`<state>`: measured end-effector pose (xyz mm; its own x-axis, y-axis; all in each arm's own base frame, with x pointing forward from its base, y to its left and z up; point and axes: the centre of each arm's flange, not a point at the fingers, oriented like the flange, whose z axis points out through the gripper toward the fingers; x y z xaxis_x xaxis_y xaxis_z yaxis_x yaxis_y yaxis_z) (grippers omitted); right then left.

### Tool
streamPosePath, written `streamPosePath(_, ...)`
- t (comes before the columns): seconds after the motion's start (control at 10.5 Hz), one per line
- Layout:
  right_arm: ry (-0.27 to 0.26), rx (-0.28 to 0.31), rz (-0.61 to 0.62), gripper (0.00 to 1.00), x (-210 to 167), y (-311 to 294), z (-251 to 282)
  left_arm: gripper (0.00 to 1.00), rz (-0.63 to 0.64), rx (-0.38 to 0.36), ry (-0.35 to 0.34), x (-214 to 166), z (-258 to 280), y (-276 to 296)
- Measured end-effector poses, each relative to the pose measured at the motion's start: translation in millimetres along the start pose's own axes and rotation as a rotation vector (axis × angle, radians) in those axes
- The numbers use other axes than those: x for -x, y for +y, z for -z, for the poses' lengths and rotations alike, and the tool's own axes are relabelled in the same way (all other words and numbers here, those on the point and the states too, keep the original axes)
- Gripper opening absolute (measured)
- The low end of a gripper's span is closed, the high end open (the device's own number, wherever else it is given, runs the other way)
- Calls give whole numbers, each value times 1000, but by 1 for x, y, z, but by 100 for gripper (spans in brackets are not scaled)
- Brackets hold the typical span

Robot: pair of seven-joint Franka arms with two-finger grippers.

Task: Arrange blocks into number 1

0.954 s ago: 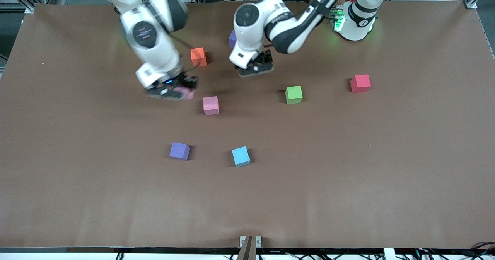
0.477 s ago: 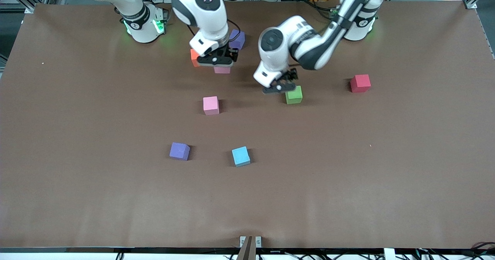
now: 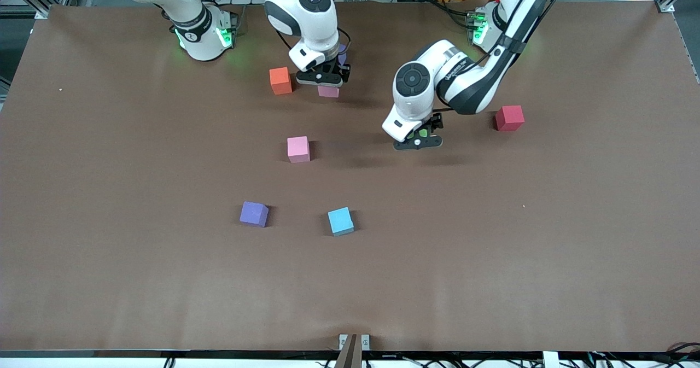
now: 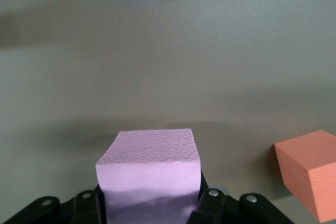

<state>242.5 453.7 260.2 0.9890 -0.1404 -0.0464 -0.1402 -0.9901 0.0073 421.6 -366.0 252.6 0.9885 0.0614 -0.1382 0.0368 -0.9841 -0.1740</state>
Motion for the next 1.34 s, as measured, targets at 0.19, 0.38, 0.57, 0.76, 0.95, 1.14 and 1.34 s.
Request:
streamPosePath(0.19, -8, 18, -2, 59, 10, 6, -12, 100, 43, 6, -5, -2, -9, -4)
streamPosePath(0.38, -11, 23, 10, 59, 22, 7, -18, 100, 91, 52, 21, 3, -19, 0)
streamPosePath(0.57, -7, 12, 29, 59, 40, 2, -23, 100, 116, 88, 33, 14, -34, 4)
streamPosePath(0.76, -7, 13, 46, 59, 54, -1, -33, 100, 117, 87, 29, 17, -40, 3)
streamPosePath(0.95, -7, 16, 53, 59, 59, -2, -38, 100, 117, 86, 28, 17, -40, 3)
streamPosePath(1.14, -7, 16, 60, 59, 66, -4, -39, 100, 119, 81, 20, 17, -45, 2)
streamPosePath(1.34, -7, 22, 76, 59, 76, -5, -42, 100, 123, 76, 10, 15, -50, 0)
